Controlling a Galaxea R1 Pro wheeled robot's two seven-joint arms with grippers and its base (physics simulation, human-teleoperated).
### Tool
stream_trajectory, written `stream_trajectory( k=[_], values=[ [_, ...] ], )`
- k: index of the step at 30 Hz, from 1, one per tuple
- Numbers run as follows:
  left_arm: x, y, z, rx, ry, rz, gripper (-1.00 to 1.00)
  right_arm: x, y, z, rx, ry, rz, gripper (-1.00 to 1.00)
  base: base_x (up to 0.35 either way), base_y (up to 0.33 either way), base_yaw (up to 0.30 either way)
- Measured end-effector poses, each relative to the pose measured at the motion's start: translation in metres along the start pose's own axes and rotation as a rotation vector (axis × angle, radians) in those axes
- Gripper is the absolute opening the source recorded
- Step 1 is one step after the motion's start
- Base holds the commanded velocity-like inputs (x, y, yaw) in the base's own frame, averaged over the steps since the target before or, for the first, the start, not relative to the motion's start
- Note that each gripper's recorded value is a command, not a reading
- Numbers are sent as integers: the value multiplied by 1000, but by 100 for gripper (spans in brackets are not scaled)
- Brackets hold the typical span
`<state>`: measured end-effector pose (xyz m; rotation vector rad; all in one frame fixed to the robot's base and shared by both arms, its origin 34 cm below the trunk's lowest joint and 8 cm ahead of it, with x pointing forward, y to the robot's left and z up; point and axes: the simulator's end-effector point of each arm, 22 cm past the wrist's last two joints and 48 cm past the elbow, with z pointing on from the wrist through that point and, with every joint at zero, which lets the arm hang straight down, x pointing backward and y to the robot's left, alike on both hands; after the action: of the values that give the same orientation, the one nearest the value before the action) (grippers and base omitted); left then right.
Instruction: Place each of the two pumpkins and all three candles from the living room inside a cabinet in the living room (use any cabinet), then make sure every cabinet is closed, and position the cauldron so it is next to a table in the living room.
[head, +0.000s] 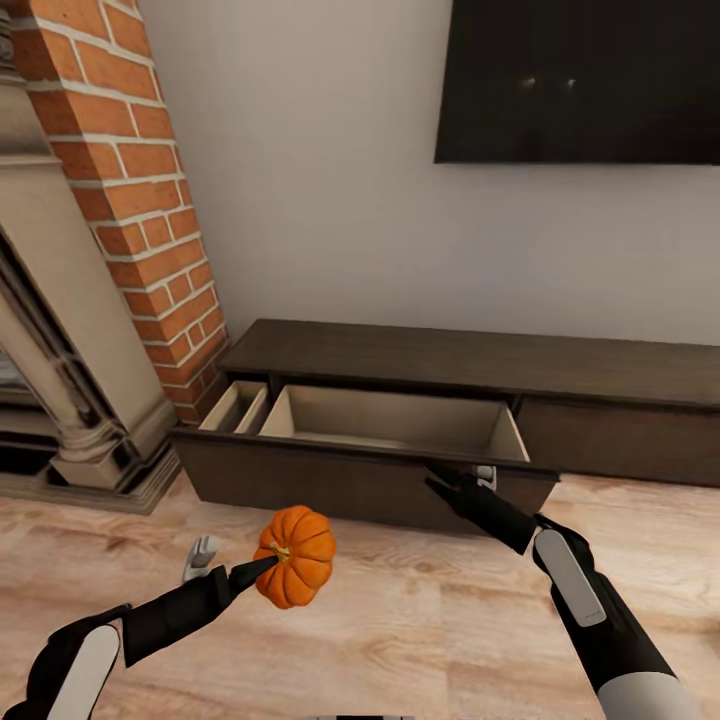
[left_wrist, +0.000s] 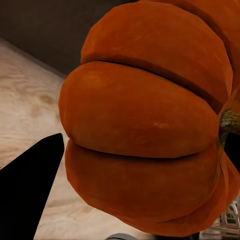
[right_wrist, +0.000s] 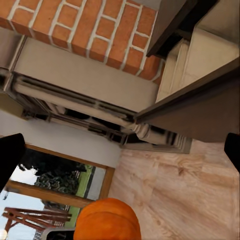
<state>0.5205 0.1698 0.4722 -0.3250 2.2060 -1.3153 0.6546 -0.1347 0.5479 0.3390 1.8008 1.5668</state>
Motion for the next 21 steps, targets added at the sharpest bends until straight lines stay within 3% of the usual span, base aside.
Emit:
stream_trajectory(
  k=[21],
  values=[
    [0,-12,0,15,0,23,-100,-1,2,-3,-4,-11,23,100,7,-277,-213]
  ],
)
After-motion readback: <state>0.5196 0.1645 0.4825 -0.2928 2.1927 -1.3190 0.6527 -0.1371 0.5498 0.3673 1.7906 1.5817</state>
